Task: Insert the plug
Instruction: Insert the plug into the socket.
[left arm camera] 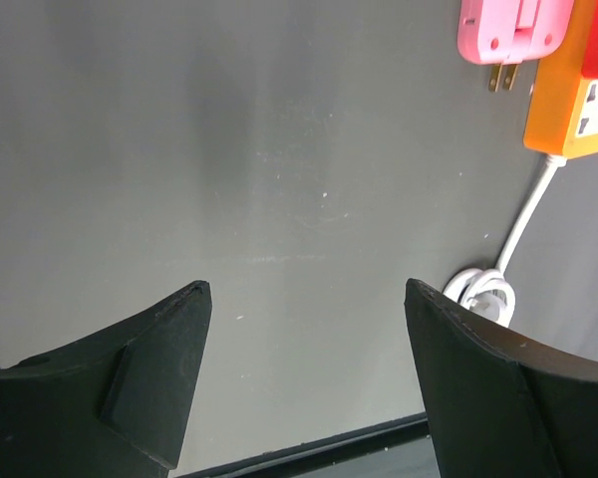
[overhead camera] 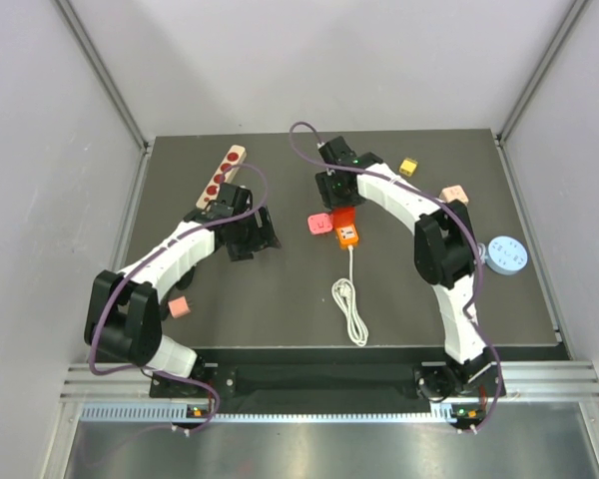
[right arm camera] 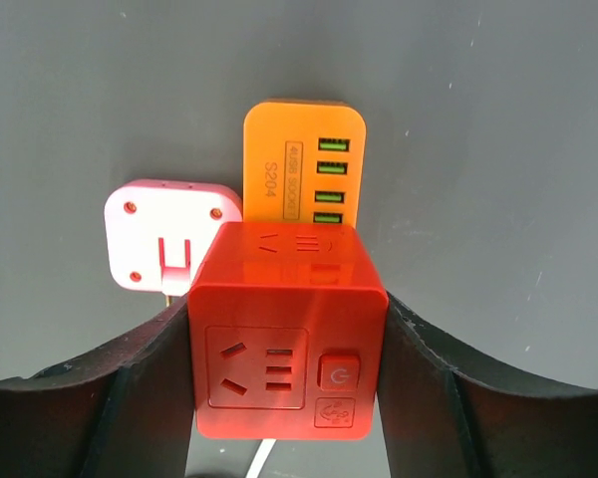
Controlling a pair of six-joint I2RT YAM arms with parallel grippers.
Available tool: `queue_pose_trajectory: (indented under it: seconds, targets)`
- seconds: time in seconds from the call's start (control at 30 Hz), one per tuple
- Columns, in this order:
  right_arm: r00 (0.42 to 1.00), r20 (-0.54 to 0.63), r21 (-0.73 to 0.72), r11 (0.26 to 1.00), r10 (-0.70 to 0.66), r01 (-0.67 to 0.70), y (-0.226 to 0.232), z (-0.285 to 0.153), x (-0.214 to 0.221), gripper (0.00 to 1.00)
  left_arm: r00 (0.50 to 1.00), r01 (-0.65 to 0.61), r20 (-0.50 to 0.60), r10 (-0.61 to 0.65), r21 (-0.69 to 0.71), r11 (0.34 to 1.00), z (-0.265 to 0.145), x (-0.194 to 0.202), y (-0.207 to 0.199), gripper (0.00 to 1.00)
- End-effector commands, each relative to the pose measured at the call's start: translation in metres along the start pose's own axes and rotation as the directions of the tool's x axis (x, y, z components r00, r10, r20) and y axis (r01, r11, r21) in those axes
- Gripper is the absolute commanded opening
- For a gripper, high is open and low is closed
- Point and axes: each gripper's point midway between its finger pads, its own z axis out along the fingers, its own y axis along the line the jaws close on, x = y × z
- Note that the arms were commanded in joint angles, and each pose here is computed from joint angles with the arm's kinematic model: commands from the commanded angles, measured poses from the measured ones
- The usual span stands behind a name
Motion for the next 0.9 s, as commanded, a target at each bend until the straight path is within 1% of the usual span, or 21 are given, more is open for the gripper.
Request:
queue_pose_trajectory:
  seconds: [0.0,0.03,0.07,0.1,0.13,0.17,0.23,0.4,0.43,0.47,0.6,0.67,0.77,0.87]
  targets:
    - [0.982,-0.180,0.021,0.998,-0.061,0.066,0.016,0.047,0.065,0.00,0.998,-0.013,0.068,0.013,0.008,1.000,-0.017,-0.019,-0.008,0.83]
    - [0.977,-0.204,0.024,0.998,-0.054,0.060,0.019,0.051,0.078,0.00,0.997,-0.017,0.070,0.016,0.010,1.000,-0.017,-0.020,-0.009,0.83]
    - [0.982,-0.184,0.012,0.999,-0.045,0.048,0.022,0.054,0.078,0.00,0.997,-0.017,0.070,0.016,0.007,1.000,-0.018,-0.021,-0.008,0.83]
    - [0.981,-0.188,0.004,0.999,-0.036,0.037,0.024,0.056,0.083,0.00,0.997,-0.015,0.073,0.015,0.007,1.000,-0.018,-0.021,-0.009,0.83]
    - [0.976,-0.217,0.007,1.000,-0.024,0.026,0.023,0.060,0.099,0.00,0.997,-0.015,0.072,0.015,0.004,1.000,-0.018,-0.022,-0.008,0.83]
    - [0.980,-0.200,0.003,1.000,-0.014,0.015,0.024,0.062,0.099,0.00,0.997,-0.017,0.071,0.016,0.006,1.000,-0.019,-0.021,-0.008,0.83]
    - [0.976,-0.219,0.014,1.000,-0.009,0.013,0.023,0.065,0.113,0.00,0.997,-0.019,0.077,0.018,0.011,1.000,-0.022,-0.023,-0.010,0.83]
    - [0.986,-0.161,0.038,0.999,0.039,-0.034,0.024,0.056,0.121,0.00,0.993,-0.017,0.115,0.014,0.027,0.999,-0.034,-0.033,-0.017,0.83]
    - [0.983,-0.178,0.039,0.998,0.052,-0.046,0.023,0.057,0.135,0.00,0.993,-0.015,0.117,0.012,0.027,1.000,-0.034,-0.034,-0.016,0.83]
    - [0.986,-0.154,0.033,0.998,0.064,-0.059,0.025,0.057,0.132,0.00,0.992,-0.016,0.123,0.012,0.031,0.999,-0.037,-0.035,-0.018,0.83]
    - [0.985,-0.163,0.069,0.997,0.051,-0.041,0.025,0.058,0.149,0.00,0.993,-0.015,0.121,0.011,0.032,0.999,-0.039,-0.036,-0.019,0.83]
    - [0.989,-0.134,0.069,0.997,0.054,-0.045,0.029,0.054,0.148,0.00,0.992,-0.012,0.122,0.009,0.029,1.000,-0.040,-0.036,-0.017,0.83]
    - [0.984,-0.166,0.071,0.996,0.064,-0.053,0.030,0.057,0.164,0.00,0.991,-0.012,0.134,0.008,0.031,0.999,-0.045,-0.037,-0.017,0.83]
    - [0.979,-0.200,0.081,0.996,0.042,-0.026,0.031,0.062,0.174,0.00,0.988,-0.007,0.153,0.003,0.027,1.000,-0.050,-0.040,-0.016,0.83]
